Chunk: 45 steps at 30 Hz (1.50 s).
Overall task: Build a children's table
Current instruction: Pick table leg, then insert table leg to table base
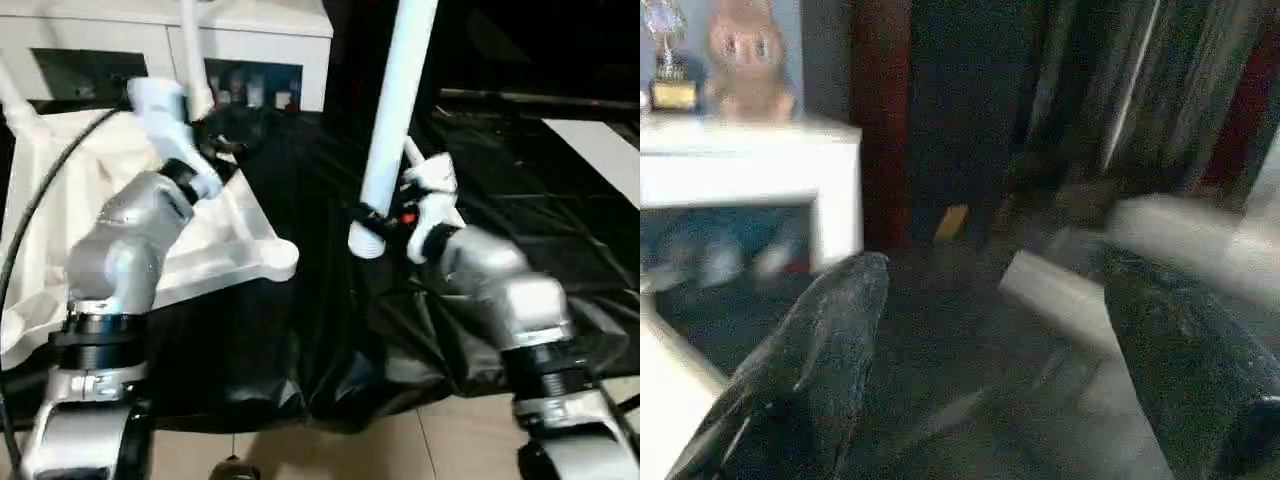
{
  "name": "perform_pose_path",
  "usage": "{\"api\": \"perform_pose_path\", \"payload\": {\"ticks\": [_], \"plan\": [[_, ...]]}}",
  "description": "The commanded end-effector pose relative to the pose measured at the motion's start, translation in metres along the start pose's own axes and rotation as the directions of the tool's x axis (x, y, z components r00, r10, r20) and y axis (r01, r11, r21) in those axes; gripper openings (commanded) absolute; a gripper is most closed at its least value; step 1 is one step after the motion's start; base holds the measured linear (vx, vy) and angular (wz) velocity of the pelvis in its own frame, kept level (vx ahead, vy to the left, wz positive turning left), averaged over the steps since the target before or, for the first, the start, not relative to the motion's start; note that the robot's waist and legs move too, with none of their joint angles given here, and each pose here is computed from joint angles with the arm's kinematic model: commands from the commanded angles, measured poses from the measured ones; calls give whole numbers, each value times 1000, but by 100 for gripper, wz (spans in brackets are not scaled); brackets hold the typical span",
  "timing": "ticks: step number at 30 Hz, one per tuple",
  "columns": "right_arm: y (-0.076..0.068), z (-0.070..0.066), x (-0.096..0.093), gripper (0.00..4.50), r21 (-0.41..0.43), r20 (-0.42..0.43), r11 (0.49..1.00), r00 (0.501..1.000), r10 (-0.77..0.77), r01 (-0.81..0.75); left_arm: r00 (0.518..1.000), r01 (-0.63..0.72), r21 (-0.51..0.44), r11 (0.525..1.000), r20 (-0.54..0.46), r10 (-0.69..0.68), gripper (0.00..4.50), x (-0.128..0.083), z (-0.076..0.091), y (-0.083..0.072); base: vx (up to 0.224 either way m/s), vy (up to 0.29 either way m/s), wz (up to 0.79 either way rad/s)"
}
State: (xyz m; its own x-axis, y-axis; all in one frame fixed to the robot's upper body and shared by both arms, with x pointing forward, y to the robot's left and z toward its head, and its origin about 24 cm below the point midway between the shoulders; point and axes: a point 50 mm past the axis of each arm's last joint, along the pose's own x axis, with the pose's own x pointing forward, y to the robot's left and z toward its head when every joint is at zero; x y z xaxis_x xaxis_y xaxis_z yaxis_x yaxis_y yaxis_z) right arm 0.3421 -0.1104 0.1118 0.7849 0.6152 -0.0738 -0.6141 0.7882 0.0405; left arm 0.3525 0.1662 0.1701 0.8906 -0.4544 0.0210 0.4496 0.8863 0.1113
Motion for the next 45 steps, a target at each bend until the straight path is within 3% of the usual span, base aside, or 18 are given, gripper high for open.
{"api": "perform_pose_path", "payload": {"ticks": [1, 3, 5, 7, 9, 12, 16, 17, 22, 26, 31, 45], "plan": [[-4, -4, -2, 188, -33, 31, 999, 999, -35, 36, 990, 69, 112, 991, -134, -53, 390, 2, -31, -8, 0, 0, 0], [-3, -8, -2, 188, 10, 60, 1000, 998, -14, 13, 971, 165, 199, 966, -203, -124, 390, 1, -50, -9, 0, 0, 0], [-2, -10, -3, 188, 41, 72, 999, 997, -15, 12, 929, 273, 313, 910, -330, -165, 390, -4, -70, -5, 0, 0, 0], [1, -11, -5, 188, 43, 77, 999, 997, 4, -8, 877, 371, 339, 864, -433, -207, 390, -11, -84, -1, 0, 0, 0], [7, -13, -6, 188, 28, 77, 999, 996, 44, -46, 813, 449, 294, 844, -526, -249, 390, -21, -96, 5, 0, 0, 0], [9, -16, -7, 188, -3, 71, 999, 997, 36, -36, 795, 470, 269, 841, -543, -271, 390, -24, -99, 8, 0, 0, 0], [15, -22, -10, 188, 22, 62, 996, 994, 85, -87, 814, 433, 205, 878, -508, -283, 390, -24, -97, 17, 0, 0, 0], [16, -22, -10, 188, 25, 60, 995, 994, 94, -95, 816, 434, 192, 880, -498, -293, 361, -24, -96, 19, 0, 0, 0], [16, -18, -12, 188, 70, 74, 989, 989, 127, -132, 855, 425, 6, 905, -331, -399, 328, -23, -77, 26, 0, 0, 0], [15, -16, -13, 188, 64, 80, 986, 986, 149, -154, 852, 434, -73, 898, -290, -435, 299, -28, -69, 35, 0, 0, 0], [17, -17, -15, 188, 49, 62, 981, 981, 186, -189, 788, 475, -12, 880, -440, -431, 268, -40, -83, 43, 0, 0, 0], [21, -23, -16, 188, 23, 15, 971, 972, 236, -236, 712, 490, 10, 871, -580, -394, 149, -46, -102, 47, 0, 0, 0]]}}
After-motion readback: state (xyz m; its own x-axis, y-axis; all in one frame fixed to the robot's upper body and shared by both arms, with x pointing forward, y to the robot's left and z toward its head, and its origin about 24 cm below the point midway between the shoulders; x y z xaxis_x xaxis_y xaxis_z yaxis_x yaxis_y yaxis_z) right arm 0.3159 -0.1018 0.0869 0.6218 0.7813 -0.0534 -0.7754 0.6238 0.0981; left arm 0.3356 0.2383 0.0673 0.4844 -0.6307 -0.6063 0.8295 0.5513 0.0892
